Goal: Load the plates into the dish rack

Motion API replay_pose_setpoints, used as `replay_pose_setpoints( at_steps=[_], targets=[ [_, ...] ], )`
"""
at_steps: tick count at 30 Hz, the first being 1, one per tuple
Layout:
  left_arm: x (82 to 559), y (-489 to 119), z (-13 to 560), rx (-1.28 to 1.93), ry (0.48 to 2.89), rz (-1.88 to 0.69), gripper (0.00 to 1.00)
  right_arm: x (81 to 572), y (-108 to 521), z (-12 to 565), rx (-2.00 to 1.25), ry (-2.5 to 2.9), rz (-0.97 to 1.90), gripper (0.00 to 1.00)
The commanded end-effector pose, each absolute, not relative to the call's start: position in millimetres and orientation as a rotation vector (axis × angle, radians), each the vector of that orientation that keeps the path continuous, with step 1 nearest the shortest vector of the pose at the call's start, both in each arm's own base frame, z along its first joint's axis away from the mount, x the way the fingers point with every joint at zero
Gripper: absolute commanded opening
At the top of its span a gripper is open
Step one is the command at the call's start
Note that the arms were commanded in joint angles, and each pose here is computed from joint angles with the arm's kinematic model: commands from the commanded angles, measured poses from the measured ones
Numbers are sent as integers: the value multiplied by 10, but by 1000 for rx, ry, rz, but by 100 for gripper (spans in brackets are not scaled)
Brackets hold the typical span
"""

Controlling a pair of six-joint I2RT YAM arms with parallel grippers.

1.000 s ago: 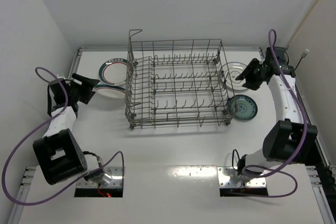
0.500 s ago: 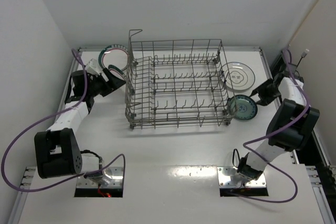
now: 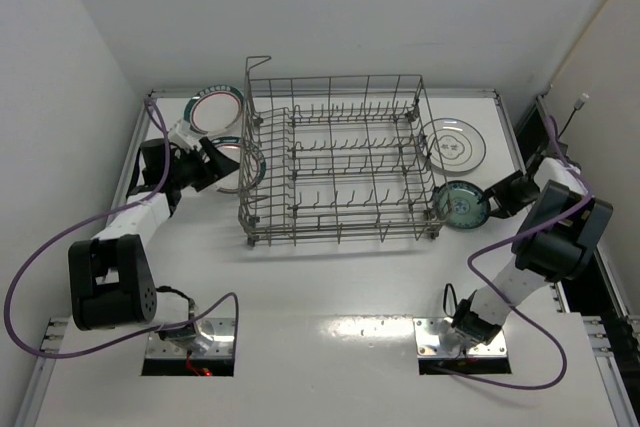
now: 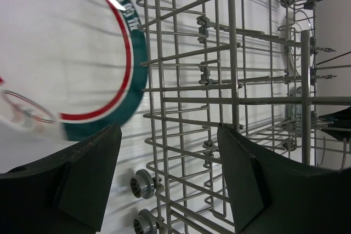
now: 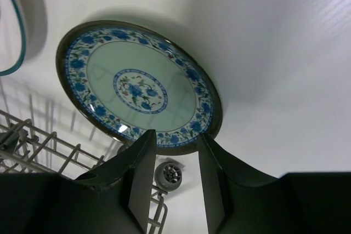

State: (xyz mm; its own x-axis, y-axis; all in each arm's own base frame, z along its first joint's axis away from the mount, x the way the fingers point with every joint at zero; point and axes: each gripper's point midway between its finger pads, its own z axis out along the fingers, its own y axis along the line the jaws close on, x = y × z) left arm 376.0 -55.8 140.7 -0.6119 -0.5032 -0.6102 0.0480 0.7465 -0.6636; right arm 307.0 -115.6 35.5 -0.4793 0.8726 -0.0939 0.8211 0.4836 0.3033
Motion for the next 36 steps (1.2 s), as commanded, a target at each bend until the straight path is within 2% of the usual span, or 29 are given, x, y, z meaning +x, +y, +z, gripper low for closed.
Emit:
replay_pose_setpoints(
  at_steps=[1, 11, 23, 36],
  targets=[
    [3794, -527, 1520, -302, 2068, -778, 68, 3113, -1169, 347, 1436, 2473, 346, 33],
    [3774, -408, 1458, -348, 2091, -688, 68, 3150, -1088, 335, 1430, 2459, 421, 30],
    [3774, -353, 1485, -367, 2082, -648, 68, 3315, -1100, 625, 1305, 2403, 418, 30],
    [3764, -321, 1527, -365, 2072, -621, 68, 3557, -1022, 701, 1227, 2321, 565, 27]
  ],
)
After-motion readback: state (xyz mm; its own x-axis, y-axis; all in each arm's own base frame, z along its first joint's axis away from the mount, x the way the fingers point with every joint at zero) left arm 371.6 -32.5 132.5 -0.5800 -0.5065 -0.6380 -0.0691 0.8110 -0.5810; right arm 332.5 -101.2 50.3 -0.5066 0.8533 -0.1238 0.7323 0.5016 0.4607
